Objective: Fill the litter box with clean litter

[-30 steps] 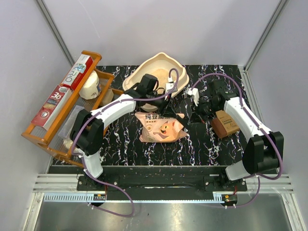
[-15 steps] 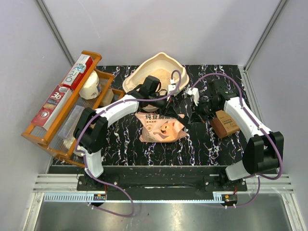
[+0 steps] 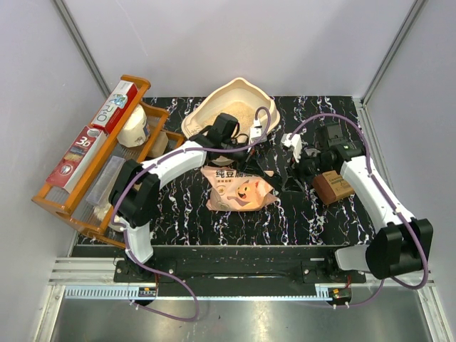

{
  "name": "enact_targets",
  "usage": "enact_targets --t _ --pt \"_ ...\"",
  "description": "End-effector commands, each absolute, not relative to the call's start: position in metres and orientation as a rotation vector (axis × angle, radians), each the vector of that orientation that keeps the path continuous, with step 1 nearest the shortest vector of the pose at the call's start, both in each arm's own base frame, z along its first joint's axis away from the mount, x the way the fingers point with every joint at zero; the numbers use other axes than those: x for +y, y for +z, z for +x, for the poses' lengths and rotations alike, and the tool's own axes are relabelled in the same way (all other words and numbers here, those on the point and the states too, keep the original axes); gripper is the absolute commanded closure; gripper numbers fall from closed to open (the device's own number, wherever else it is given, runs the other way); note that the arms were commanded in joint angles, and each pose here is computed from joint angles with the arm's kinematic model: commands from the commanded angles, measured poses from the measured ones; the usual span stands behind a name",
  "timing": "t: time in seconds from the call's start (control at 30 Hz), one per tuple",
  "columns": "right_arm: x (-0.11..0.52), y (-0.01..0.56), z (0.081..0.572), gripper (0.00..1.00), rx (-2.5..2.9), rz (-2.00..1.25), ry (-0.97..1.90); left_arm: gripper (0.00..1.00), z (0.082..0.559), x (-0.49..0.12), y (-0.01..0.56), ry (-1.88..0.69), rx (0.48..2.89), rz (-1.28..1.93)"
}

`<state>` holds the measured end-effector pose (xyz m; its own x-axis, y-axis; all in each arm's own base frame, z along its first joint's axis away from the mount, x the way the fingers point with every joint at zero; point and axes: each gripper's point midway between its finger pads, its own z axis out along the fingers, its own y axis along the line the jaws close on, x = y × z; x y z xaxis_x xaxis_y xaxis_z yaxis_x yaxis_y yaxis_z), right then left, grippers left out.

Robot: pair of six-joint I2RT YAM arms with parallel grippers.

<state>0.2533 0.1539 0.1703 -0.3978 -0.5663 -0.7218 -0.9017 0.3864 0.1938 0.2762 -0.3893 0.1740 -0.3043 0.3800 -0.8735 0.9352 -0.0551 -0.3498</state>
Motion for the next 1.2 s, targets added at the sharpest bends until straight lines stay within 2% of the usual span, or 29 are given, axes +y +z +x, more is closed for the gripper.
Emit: enact_targets --t 0.0,0.5,0.73,1.0,1.07,1.17 --pt "0.158 0.174 0.245 0.38 2.048 -1.266 0.837 1.00 0.276 -0.396 0.206 -1.276 1.497 1.476" --pt "0.176 0.169 0.277 0.41 2.036 -1.230 0.955 1.00 0.274 -0.398 0.212 -1.272 1.483 1.462" --pt "0.182 0.170 0.276 0.61 2.044 -1.201 1.025 1.00 0.275 -0.398 0.210 -1.273 1.500 1.451" --pt "0.181 0.163 0.274 0.57 2.071 -1.195 1.026 1.00 0.276 -0.400 0.210 -1.282 1.505 1.437" --pt "0.182 0.165 0.275 0.60 2.067 -1.190 1.036 1.00 0.277 -0.400 0.210 -1.286 1.510 1.432" --pt "0.183 0.166 0.275 0.72 2.062 -1.189 1.049 0.99 0.278 -0.400 0.210 -1.283 1.516 1.425"
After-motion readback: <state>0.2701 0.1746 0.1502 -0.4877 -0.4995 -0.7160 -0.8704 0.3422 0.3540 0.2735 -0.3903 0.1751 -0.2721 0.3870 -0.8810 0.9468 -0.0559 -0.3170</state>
